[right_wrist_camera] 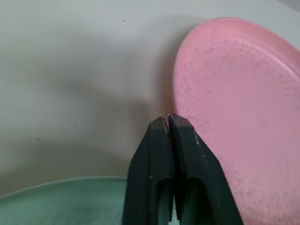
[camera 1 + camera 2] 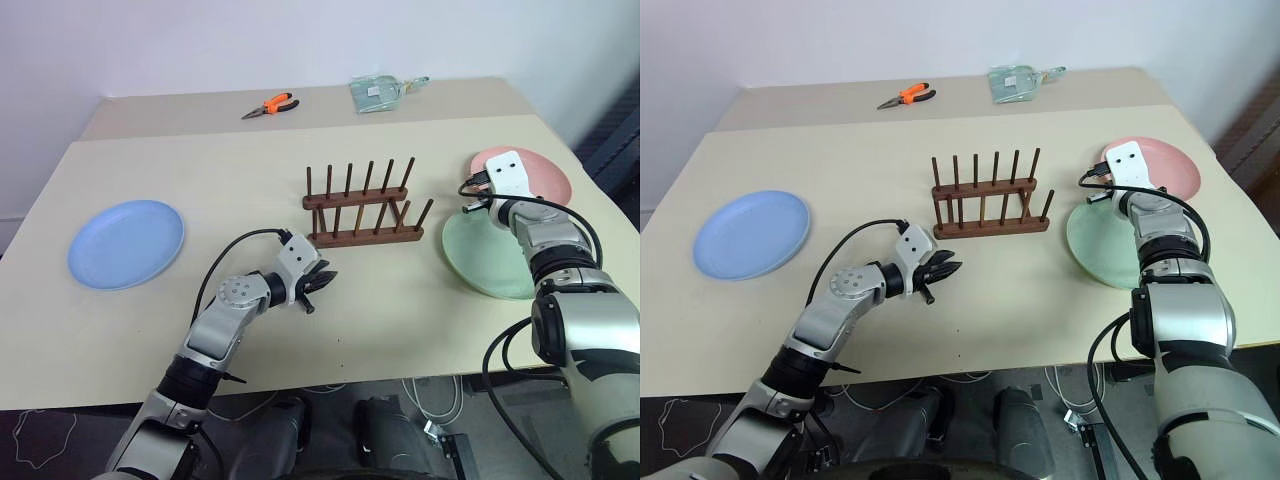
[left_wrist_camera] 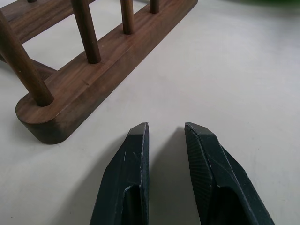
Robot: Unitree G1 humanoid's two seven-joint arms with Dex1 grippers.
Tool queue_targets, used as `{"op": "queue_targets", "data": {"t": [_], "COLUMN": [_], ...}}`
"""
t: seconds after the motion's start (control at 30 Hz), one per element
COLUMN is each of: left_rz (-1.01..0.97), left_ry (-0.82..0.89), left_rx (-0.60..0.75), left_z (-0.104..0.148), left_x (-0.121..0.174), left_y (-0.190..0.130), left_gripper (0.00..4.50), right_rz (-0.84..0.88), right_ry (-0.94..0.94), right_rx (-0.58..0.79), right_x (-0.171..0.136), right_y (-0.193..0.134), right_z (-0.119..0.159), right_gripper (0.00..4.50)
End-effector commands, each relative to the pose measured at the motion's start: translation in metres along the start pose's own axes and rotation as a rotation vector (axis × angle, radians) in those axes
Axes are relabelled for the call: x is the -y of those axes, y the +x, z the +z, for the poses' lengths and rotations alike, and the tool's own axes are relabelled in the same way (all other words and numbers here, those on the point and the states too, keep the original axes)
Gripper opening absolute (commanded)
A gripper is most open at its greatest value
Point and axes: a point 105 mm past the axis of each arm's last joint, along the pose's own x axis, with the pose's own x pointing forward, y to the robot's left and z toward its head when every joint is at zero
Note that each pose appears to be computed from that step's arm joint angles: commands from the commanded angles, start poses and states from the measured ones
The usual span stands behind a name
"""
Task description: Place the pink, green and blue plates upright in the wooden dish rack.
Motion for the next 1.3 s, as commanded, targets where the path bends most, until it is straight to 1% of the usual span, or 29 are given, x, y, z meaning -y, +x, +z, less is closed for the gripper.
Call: {"op": "queue_targets", "data": {"t": [0.03, 0.07, 0.1, 0.17, 0.3, 0.33, 0.37, 0.4, 0.63, 0.83, 0.97, 1.07, 1.17, 1.27, 1.3], "left_rz": [0.001, 0.000, 0.000, -0.003, -0.010, -0.012, -0.013, -0.014, -0.019, -0.022, -0.020, -0.019, -0.022, -0.026, -0.027], "left_ry": [0.011, 0.011, 0.011, 0.011, 0.012, 0.012, 0.012, 0.013, 0.013, 0.012, 0.011, 0.011, 0.011, 0.015, 0.016], "left_rx": [-0.010, -0.010, -0.011, -0.012, -0.014, -0.014, -0.015, -0.015, -0.023, -0.028, -0.028, -0.030, -0.031, -0.034, -0.035], "left_z": [-0.001, -0.001, -0.001, -0.001, -0.002, -0.002, -0.002, -0.002, -0.005, -0.007, -0.007, -0.007, -0.008, -0.009, -0.009], "left_x": [0.000, 0.000, 0.000, 0.001, 0.003, 0.003, 0.003, 0.003, 0.004, 0.005, 0.005, 0.005, 0.006, 0.006, 0.006], "left_y": [-0.001, -0.001, -0.001, 0.000, 0.001, 0.001, 0.001, 0.002, 0.003, 0.003, 0.003, 0.002, 0.002, 0.002, 0.002], "left_gripper": [1.22, 1.22, 1.22, 1.22, 1.22, 1.22, 1.22, 1.22, 1.22, 1.22, 1.22, 1.22, 1.22, 1.22, 1.22], "right_rz": [-0.015, -0.013, -0.012, -0.016, -0.042, -0.047, -0.048, -0.047, -0.016, -0.026, -0.029, -0.023, -0.023, -0.029, -0.029], "right_ry": [-0.003, -0.002, -0.010, -0.031, -0.054, -0.058, -0.061, -0.061, -0.036, 0.014, 0.003, -0.008, -0.007, 0.009, 0.010], "right_rx": [0.042, 0.042, 0.040, 0.037, 0.028, 0.025, 0.018, 0.014, -0.039, -0.079, -0.104, -0.128, -0.145, -0.154, -0.155], "right_x": [0.013, 0.014, 0.015, 0.019, 0.029, 0.031, 0.032, 0.032, 0.031, 0.031, 0.033, 0.033, 0.034, 0.034, 0.035], "right_y": [-0.004, -0.005, -0.005, -0.007, -0.010, -0.010, -0.011, -0.011, -0.011, -0.011, -0.012, -0.013, -0.014, -0.015, -0.015], "right_z": [0.014, 0.014, 0.014, 0.014, 0.015, 0.014, 0.014, 0.013, 0.006, -0.003, -0.009, -0.017, -0.023, -0.027, -0.028], "right_gripper": [0.06, 0.06, 0.29, 0.91, 2.90, 3.47, 3.88, 4.48, 4.48, 4.48, 4.48, 3.69, 2.18, 0.53, 0.06]}}
